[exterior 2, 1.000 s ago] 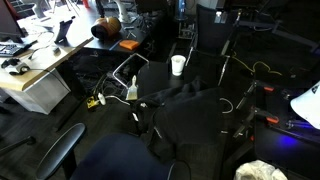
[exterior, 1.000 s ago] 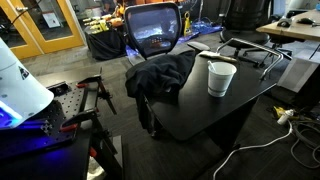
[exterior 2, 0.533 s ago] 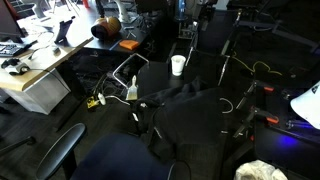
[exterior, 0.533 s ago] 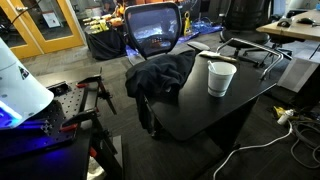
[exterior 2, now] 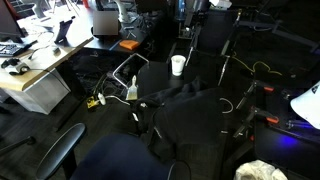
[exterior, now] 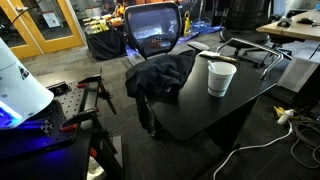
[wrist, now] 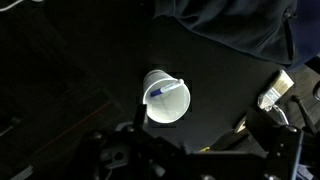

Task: Remove the pen from the cup and put it on the table

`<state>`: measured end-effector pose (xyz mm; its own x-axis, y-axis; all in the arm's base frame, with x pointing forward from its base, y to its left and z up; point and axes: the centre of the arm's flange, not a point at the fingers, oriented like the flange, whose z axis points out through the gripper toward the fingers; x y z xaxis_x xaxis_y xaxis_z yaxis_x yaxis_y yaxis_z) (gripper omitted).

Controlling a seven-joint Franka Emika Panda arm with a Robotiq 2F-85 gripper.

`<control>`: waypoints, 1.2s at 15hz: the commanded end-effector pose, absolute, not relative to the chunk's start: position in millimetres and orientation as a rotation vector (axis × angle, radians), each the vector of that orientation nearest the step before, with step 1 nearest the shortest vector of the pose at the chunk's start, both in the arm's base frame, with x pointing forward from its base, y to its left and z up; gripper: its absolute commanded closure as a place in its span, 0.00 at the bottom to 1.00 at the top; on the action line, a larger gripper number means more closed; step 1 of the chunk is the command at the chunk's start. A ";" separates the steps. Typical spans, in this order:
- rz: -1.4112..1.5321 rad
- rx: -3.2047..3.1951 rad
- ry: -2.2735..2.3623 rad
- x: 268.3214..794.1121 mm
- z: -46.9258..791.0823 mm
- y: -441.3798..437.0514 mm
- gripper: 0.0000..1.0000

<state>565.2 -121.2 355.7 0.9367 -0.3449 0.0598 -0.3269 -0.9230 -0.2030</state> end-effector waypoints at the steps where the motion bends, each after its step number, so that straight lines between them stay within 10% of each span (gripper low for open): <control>1: -0.141 -2.903 0.508 565.5 356.1 -121.4 0.00; 18: 0.053 -2.853 0.863 625.6 276.2 -121.4 0.00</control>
<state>614.6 -118.5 284.4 0.8507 -0.5219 -0.0631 -0.5251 -0.8379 -0.1490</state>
